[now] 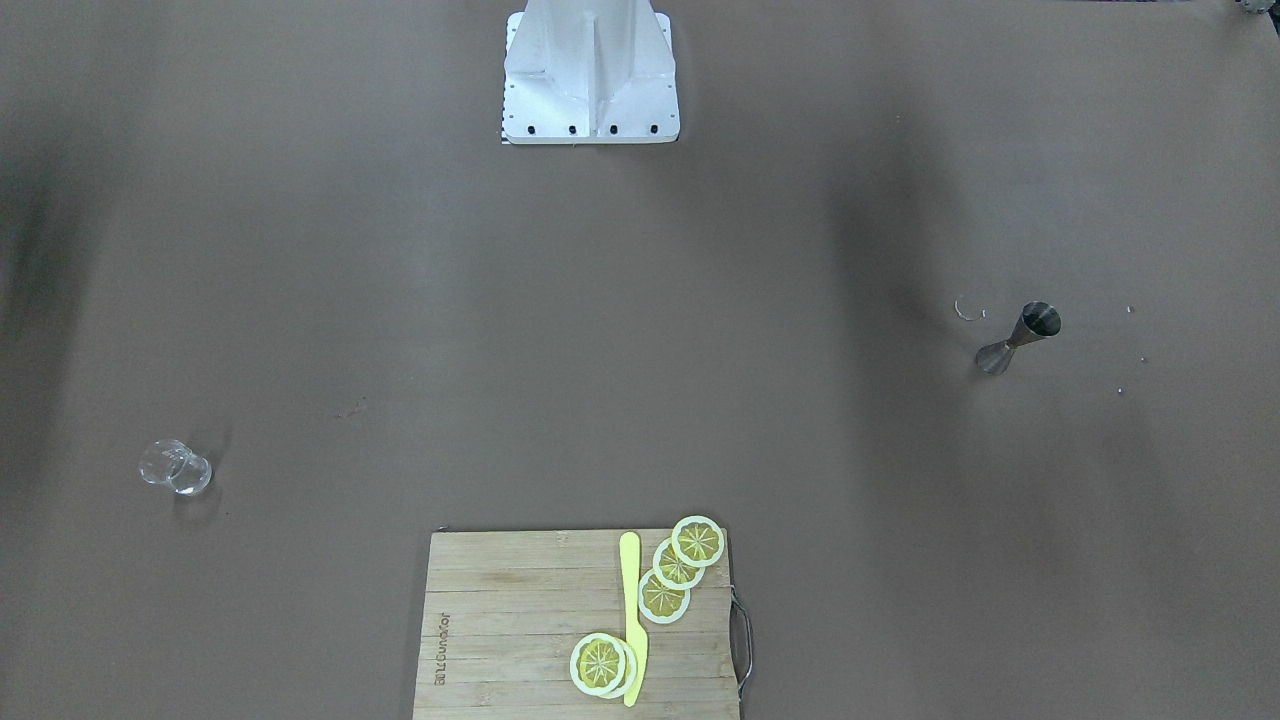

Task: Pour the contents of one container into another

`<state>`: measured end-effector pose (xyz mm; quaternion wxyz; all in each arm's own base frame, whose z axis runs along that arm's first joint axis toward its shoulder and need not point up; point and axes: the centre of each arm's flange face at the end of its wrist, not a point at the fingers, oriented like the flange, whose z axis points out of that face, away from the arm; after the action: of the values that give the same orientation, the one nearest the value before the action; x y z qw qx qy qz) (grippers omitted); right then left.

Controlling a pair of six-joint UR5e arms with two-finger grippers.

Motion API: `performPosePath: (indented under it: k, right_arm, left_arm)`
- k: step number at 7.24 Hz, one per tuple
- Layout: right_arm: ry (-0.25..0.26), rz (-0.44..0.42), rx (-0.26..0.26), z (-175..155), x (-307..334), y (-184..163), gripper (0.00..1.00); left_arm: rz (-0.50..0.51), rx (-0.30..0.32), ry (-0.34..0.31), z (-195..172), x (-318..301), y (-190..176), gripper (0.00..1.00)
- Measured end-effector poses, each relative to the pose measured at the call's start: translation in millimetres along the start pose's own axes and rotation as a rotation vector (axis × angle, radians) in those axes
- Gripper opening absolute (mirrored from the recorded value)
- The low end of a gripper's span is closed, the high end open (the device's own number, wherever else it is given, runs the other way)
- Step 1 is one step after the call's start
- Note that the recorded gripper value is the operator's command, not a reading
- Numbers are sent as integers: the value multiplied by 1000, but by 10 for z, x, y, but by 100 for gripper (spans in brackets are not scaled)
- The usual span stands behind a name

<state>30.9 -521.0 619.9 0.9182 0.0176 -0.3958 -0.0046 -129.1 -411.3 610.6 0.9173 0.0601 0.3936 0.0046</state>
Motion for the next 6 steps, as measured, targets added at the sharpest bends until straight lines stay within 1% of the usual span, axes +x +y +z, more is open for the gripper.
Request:
performPosePath:
  k: [2,4,6]
  right_arm:
    - [37,8,-4,31,60,18,100]
    - [50,40,-23,105,146,44,100]
    - [70,53,-28,139,199,56,100]
  left_arm:
    - [-3,-4,-14,8,-22,-6,98]
    - [-4,-6,-23,8,-31,-6,98]
    - [-3,-5,-24,4,-28,-7,98]
